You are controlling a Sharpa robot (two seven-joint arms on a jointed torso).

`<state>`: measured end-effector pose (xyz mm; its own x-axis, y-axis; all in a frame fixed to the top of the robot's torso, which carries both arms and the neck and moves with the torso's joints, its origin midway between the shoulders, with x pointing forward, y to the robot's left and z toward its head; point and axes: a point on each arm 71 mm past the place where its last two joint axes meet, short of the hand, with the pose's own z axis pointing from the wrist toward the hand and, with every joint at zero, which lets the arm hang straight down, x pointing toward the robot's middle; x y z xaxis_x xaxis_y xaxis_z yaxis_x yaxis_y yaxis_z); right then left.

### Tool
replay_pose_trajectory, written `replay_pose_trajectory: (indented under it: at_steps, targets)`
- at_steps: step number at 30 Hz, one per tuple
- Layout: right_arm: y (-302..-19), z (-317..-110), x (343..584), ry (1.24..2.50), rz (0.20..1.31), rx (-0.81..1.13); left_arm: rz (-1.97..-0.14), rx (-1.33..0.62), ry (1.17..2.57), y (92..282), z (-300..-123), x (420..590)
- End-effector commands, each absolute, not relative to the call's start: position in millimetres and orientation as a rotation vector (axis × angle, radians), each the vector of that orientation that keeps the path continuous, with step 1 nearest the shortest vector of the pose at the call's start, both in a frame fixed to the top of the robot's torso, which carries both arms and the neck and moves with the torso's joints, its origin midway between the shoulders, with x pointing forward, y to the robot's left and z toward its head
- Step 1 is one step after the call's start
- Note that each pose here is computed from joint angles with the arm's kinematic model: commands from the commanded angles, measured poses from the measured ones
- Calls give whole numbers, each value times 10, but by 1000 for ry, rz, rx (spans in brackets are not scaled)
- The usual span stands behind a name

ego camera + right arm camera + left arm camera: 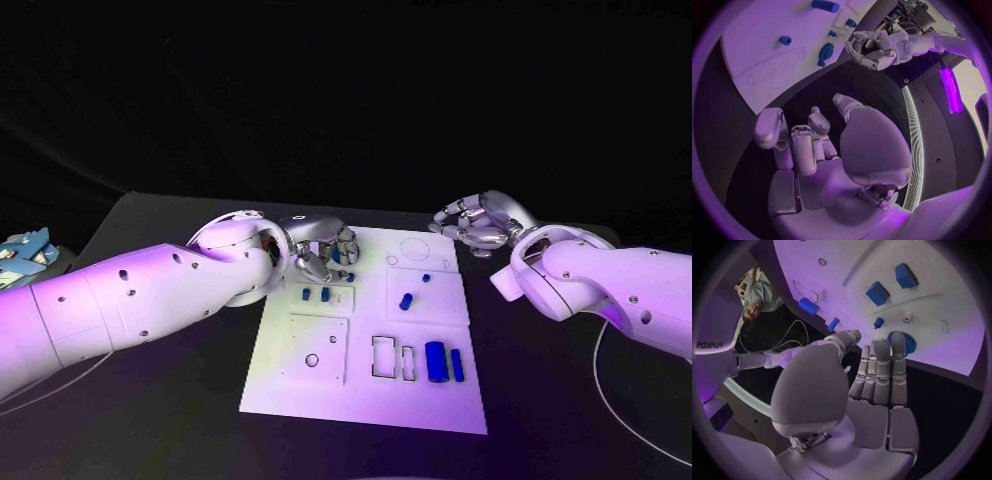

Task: Assemble the parts on the task board

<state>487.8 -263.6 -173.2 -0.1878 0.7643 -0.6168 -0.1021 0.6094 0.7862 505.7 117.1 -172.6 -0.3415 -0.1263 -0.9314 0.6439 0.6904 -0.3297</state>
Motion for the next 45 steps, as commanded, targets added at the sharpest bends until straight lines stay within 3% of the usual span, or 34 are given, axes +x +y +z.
replay_pose_trajectory:
  at_steps: [1,45]
  targets:
    - [-2600,-1720,4870,1573,870,512,-784,540,1691,1112,-1748,5056]
    - [-2555,-1721,4875,1577,882,501,-611,591,1811,916,-1963,5174]
